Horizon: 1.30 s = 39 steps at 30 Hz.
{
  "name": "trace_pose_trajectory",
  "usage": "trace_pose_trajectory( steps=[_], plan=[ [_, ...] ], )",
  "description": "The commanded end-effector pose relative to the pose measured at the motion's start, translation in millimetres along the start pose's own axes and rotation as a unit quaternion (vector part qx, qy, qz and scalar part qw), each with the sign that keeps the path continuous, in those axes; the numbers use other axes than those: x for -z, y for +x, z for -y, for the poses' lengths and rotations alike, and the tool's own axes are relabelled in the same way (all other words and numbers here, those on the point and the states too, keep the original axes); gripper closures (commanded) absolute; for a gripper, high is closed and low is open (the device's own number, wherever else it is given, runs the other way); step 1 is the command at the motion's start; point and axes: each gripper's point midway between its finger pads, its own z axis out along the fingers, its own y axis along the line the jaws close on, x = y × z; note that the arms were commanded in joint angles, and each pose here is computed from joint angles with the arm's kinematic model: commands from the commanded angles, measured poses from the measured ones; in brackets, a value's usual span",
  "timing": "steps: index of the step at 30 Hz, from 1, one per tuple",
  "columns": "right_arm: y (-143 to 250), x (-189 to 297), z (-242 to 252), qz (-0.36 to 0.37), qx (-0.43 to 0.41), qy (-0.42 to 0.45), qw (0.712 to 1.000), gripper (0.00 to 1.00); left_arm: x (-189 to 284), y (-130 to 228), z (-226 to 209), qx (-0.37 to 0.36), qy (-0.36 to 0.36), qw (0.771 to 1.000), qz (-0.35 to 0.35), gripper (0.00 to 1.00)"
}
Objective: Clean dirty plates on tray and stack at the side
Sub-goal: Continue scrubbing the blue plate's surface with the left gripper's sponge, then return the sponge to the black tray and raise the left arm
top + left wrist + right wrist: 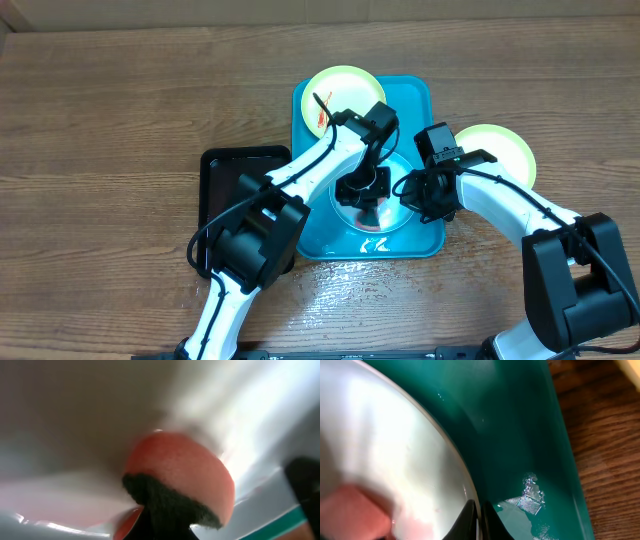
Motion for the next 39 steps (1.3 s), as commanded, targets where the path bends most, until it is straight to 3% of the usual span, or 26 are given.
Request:
trace_pose_trajectory(
  steps=[1, 8, 13, 16, 19, 25, 31, 36, 39],
  plan=[
    [-3.9, -5.9, 17.1, 0.012, -0.012, 0.04, 0.999, 0.96, -5.9, 0.6, -32.4, 0.015, -0.061, 0.998, -0.004, 0.96],
    [-3.3, -5.8, 17.7, 0.011, -0.012, 0.041, 0.999, 0.96, 13.1, -13.1, -71.2, 0.035, -0.157, 0.986, 0.034, 0.96],
    [-2.4, -5.8, 18.5, 0.009, -0.012, 0.042, 0.999, 0.96, 43.1, -38.6, -112.2, 0.042, -0.286, 0.95, 0.119, 0.96],
    [-2.3, -5.8, 18.6, 0.009, -0.012, 0.043, 0.999, 0.96, 51.8, -45.2, -121.4, 0.04, -0.317, 0.937, 0.141, 0.96],
    [-1.5, -5.7, 19.2, 0.008, -0.012, 0.044, 0.999, 0.96, 49.4, -43.6, -115.6, 0.04, -0.3, 0.944, 0.133, 0.96],
    [1.2, -5.5, 21.5, 0.002, -0.004, 0.049, 0.999, 0.96, 51.6, -36.0, -74.1, 0.038, -0.164, 0.982, 0.089, 0.96],
    [1.2, -5.6, 21.4, 0.0, 0.033, 0.048, 0.998, 0.96, 110.1, -34.3, -48.0, 0.006, -0.01, 0.996, 0.093, 0.96],
    [-3.2, -5.8, 17.9, 0.008, 0.046, 0.042, 0.998, 0.96, 179.2, -28.0, -87.9, 0.022, 0.015, 0.99, 0.142, 0.96],
    [-8.5, -6.0, 13.4, 0.019, 0.072, 0.033, 0.997, 0.96, 201.9, -19.2, -134.0, 0.055, -0.031, 0.986, 0.153, 0.96]
  ],
)
